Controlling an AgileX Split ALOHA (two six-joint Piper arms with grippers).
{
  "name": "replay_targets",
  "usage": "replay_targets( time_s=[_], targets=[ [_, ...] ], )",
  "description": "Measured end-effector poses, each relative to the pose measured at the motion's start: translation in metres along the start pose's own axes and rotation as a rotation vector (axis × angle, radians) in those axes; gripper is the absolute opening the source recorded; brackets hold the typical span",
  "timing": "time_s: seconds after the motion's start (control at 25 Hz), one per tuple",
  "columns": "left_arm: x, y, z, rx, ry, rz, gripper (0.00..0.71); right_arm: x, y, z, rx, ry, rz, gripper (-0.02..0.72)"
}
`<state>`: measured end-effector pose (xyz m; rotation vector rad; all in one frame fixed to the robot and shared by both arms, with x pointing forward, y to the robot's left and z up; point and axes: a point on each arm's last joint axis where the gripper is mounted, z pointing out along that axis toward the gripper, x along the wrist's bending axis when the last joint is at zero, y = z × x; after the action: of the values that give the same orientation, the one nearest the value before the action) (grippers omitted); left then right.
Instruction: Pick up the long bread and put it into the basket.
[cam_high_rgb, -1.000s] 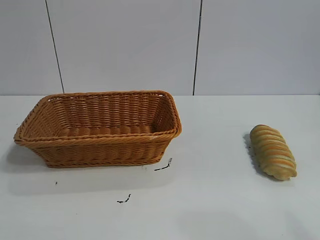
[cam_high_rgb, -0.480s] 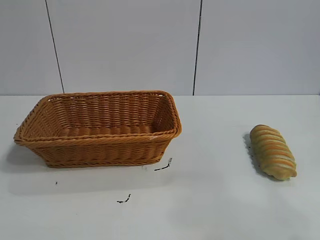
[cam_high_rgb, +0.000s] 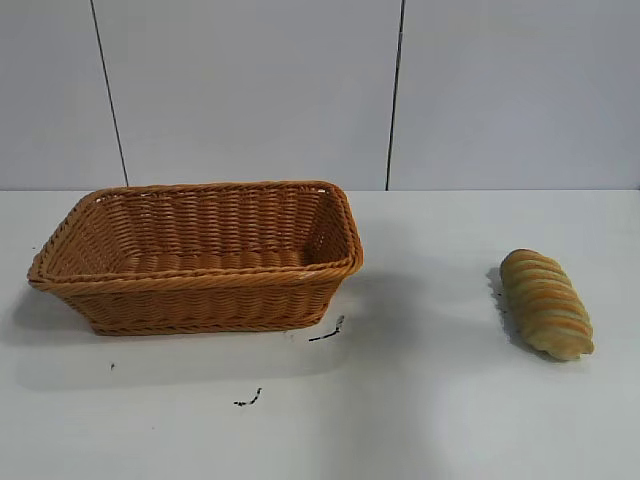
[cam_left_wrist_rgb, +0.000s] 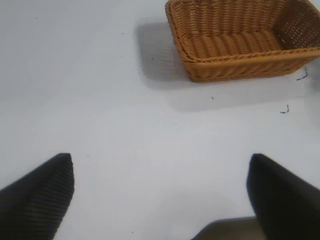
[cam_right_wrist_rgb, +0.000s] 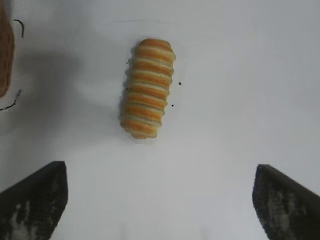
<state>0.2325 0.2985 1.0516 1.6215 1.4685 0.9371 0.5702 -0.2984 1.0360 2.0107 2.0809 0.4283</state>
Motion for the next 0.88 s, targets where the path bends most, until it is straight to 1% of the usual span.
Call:
replay_targets(
  time_s=[0.2, 0.36, 0.52, 0.64, 0.88],
  targets=[
    [0.000, 0.000, 0.000, 0.000, 0.000, 0.000, 0.692, 0.020, 0.007, 0.043, 0.079, 0.018, -0.044, 0.689],
    [0.000, 0.000, 0.000, 0.000, 0.000, 0.000, 0.692, 0.023, 0.008, 0.072, 0.110, 0.011, -0.001, 0.689],
    [0.000, 0.000, 0.000, 0.000, 0.000, 0.000, 0.692, 0.020, 0.008, 0.101, 0.126, -0.006, 0.007, 0.689],
    [0.000, 0.000, 0.000, 0.000, 0.000, 0.000, 0.692, 0.019, 0.006, 0.123, 0.135, -0.012, 0.034, 0.689],
    [0.000, 0.000, 0.000, 0.000, 0.000, 0.000, 0.692, 0.017, 0.001, 0.154, 0.165, -0.017, 0.045, 0.689]
  ],
)
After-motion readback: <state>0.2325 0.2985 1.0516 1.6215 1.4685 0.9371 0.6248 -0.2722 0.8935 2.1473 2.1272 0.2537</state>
